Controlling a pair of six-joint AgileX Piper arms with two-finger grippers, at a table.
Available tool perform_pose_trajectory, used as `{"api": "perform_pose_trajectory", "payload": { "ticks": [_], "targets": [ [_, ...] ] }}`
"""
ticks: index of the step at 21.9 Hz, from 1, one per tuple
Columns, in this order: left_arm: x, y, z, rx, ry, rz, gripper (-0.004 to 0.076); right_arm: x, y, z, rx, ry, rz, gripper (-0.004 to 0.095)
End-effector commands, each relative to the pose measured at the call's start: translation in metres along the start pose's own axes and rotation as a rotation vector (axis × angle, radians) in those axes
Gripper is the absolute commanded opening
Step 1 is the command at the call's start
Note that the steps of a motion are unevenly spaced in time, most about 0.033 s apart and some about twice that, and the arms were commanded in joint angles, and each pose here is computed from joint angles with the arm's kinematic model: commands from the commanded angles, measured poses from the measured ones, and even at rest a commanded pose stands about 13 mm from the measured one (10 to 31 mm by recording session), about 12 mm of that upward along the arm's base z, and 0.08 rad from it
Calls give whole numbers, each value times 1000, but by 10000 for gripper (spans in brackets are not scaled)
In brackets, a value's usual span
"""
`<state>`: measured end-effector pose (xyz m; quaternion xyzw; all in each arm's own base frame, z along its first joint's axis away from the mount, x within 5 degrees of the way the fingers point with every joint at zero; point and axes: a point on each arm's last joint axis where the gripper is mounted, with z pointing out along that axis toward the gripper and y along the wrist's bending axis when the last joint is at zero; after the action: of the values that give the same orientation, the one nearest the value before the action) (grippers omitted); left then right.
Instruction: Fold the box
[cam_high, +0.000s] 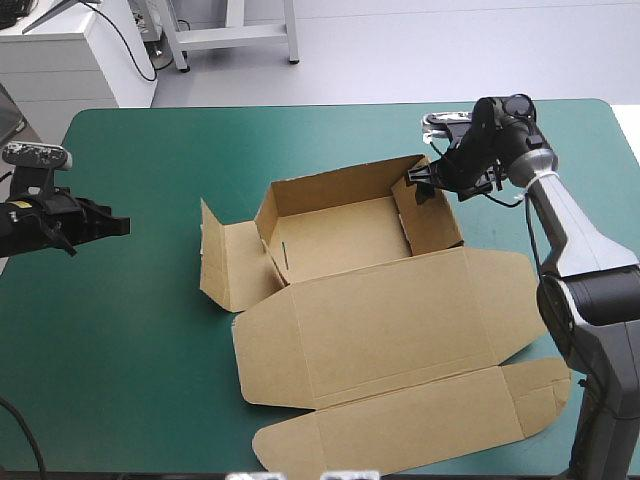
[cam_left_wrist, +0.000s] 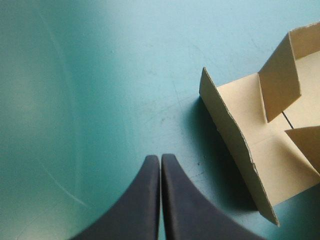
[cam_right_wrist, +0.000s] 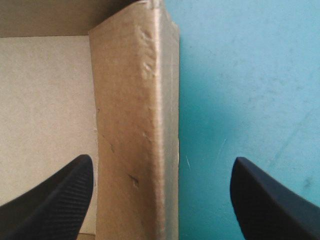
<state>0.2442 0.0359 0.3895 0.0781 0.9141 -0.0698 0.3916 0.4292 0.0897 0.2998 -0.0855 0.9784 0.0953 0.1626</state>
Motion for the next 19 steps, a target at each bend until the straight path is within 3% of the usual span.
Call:
{"api": "perform_pose_trajectory", "payload": {
  "ticks": [1,6,14,17,19],
  "targets": [
    [-13,3,-2,-15,-94,-31,-8,0,7,-52,-4,-117,-14,723],
    [-12,12,17,-12,-49,-49,-8,12,1,-46,49,-68,-32,723],
    [-11,19,33,-1,-8,-51,-8,15,0,-14,21,-6,-105,722],
    [-11,19,33,-5,-10,-50,-8,15,-1,-11,18,9,-132,647],
    [-11,19,33,-8,-8,-47,-8,15,0,-9,4,14,-145,524]
  ]
}}
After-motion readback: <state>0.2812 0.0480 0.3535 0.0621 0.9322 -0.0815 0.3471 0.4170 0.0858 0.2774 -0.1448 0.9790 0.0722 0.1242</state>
